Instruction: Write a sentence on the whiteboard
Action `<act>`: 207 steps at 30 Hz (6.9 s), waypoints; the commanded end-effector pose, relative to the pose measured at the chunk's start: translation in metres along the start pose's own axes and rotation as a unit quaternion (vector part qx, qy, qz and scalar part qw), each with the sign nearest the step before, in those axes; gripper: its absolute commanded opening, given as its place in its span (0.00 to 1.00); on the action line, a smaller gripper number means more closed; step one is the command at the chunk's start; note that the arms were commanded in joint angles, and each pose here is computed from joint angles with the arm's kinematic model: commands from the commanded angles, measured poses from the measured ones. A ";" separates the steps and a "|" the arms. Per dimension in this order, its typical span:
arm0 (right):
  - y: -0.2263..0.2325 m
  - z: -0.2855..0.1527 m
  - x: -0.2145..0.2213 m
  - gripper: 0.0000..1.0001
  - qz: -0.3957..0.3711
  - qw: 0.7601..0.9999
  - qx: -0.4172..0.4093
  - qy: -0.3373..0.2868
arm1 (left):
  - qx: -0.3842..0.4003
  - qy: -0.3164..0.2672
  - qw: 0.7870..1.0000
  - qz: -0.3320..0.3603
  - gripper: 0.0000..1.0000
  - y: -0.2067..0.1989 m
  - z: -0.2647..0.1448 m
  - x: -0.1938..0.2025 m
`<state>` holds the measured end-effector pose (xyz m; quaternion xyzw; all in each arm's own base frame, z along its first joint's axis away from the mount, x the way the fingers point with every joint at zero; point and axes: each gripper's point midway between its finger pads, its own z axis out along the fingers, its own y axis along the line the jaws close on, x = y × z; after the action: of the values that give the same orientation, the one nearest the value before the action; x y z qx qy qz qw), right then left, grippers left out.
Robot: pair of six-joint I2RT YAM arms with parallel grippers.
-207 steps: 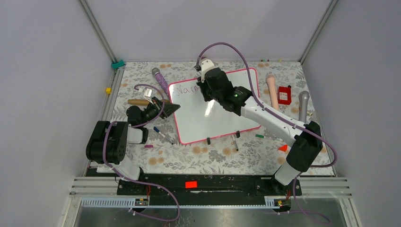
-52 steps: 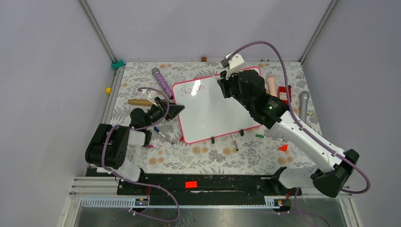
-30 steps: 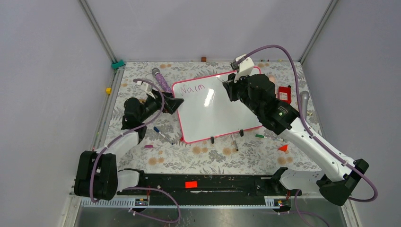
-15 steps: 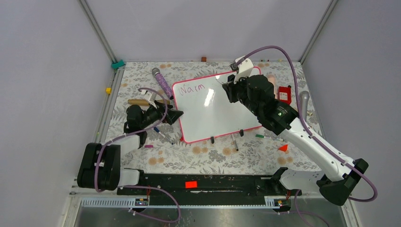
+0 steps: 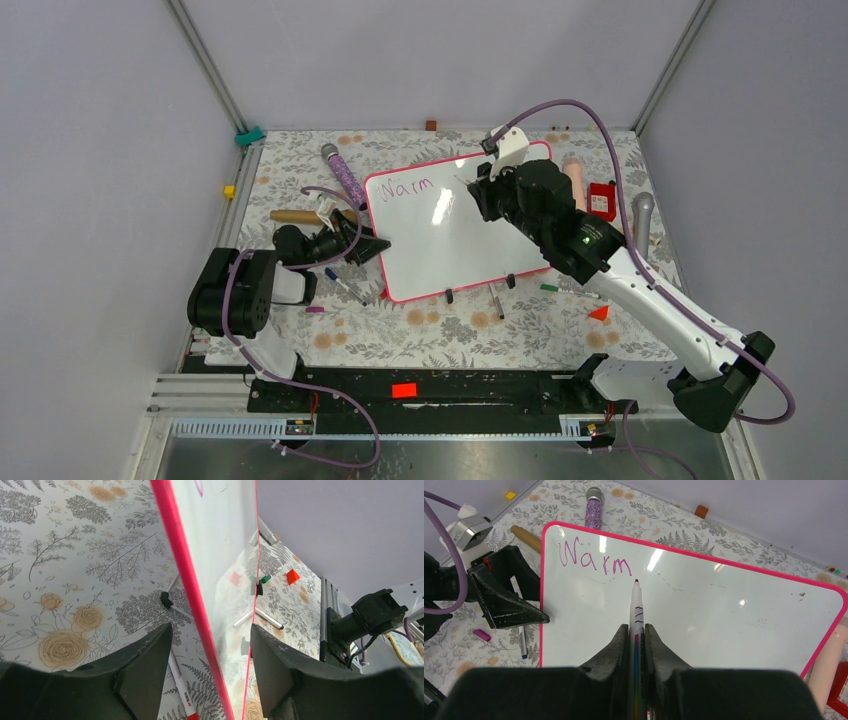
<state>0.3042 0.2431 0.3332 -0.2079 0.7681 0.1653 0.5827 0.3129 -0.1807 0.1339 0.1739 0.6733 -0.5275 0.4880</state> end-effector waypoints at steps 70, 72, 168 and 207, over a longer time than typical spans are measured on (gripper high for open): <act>0.005 0.088 0.025 0.00 -0.050 0.996 0.046 0.066 | 0.069 -0.005 0.996 0.050 0.00 -0.022 0.011 -0.023; 0.004 0.090 0.026 0.00 -0.052 0.995 0.050 0.067 | 0.069 -0.005 0.996 0.049 0.00 -0.022 0.011 -0.023; -0.010 0.067 0.017 0.00 -0.044 0.996 0.068 0.048 | 0.066 -0.006 0.997 0.047 0.00 -0.021 0.011 -0.022; -0.021 0.079 0.040 0.00 -0.028 0.994 0.070 0.076 | 0.065 -0.005 0.997 0.042 0.00 -0.020 0.011 -0.022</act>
<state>0.3764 0.2643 0.2723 -0.2072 0.8138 0.0675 0.5388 0.3094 -0.1913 0.1508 0.1786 0.6603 -0.5721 0.4526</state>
